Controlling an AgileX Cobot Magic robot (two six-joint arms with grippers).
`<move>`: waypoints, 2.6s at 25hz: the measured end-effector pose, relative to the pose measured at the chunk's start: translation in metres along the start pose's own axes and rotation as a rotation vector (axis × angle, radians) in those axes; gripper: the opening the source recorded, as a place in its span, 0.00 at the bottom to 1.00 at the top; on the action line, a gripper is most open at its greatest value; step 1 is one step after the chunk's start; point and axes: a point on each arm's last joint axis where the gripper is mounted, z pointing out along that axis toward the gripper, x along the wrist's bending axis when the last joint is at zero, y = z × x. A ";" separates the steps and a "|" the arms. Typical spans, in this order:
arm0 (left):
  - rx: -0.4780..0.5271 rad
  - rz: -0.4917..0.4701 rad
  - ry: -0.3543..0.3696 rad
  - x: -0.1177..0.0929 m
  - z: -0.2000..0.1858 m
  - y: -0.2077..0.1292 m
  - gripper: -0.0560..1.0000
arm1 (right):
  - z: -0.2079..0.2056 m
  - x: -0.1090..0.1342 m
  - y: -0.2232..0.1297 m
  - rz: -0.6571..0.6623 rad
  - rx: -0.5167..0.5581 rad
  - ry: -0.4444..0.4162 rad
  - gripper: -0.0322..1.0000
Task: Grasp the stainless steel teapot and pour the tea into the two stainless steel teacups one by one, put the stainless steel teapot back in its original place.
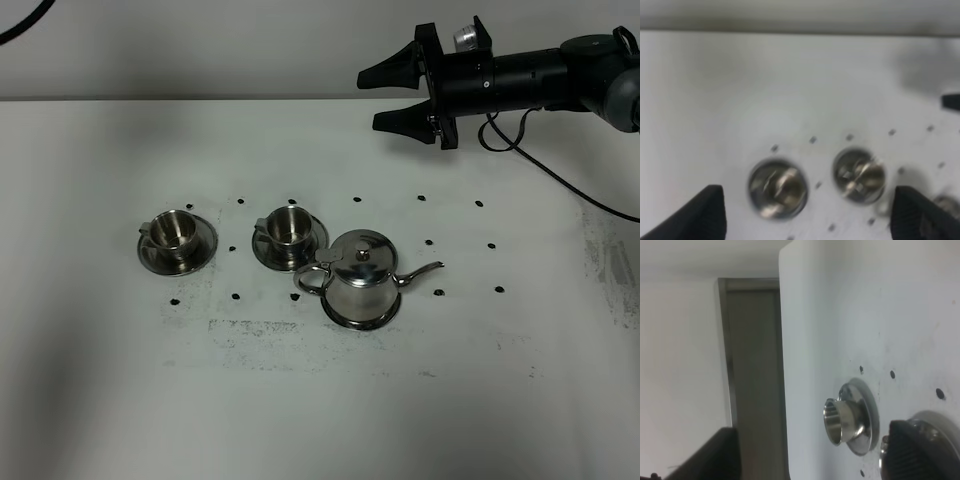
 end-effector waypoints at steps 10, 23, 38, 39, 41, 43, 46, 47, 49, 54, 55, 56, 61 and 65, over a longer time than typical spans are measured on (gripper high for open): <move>0.070 0.059 0.128 -0.009 -0.046 -0.130 0.68 | -0.001 0.003 0.000 -0.011 -0.001 0.002 0.60; -0.255 0.184 0.189 -0.021 -0.073 -0.276 0.68 | -0.001 0.003 0.000 -0.020 -0.001 0.002 0.60; -0.214 0.166 0.219 -0.009 -0.045 -0.350 0.68 | -0.001 0.003 0.000 -0.030 0.001 0.002 0.60; -0.221 0.167 0.219 -0.010 -0.046 -0.353 0.68 | -0.001 0.003 0.000 -0.031 0.001 0.002 0.60; -0.230 0.171 0.221 -0.009 -0.046 -0.356 0.68 | -0.001 0.003 0.000 -0.031 0.001 0.002 0.60; -0.219 0.174 0.217 -0.009 -0.046 -0.358 0.68 | -0.001 0.003 0.000 -0.031 0.001 0.002 0.60; -0.217 0.173 0.217 -0.009 -0.046 -0.358 0.68 | 0.000 0.003 0.000 -0.031 0.002 0.003 0.60; -0.216 0.172 0.216 -0.009 -0.046 -0.358 0.68 | 0.000 0.003 0.000 -0.031 0.002 0.003 0.60; -0.227 0.174 0.216 -0.010 -0.047 -0.360 0.68 | 0.000 0.003 0.000 -0.031 0.002 0.003 0.60; -0.308 0.189 0.224 -0.011 -0.053 -0.369 0.68 | 0.000 0.003 -0.001 -0.039 0.004 0.004 0.60; -0.320 0.190 0.227 -0.011 -0.054 -0.371 0.68 | 0.000 0.003 -0.001 -0.040 0.004 0.004 0.60; -0.331 0.191 0.230 -0.011 -0.054 -0.373 0.68 | 0.000 0.003 -0.001 -0.044 0.004 0.005 0.60; -0.351 0.194 0.233 -0.011 -0.056 -0.377 0.68 | 0.001 0.004 -0.001 -0.048 0.003 0.008 0.60; -0.346 0.193 0.233 -0.011 -0.055 -0.378 0.68 | 0.001 0.004 -0.001 -0.051 0.003 0.009 0.60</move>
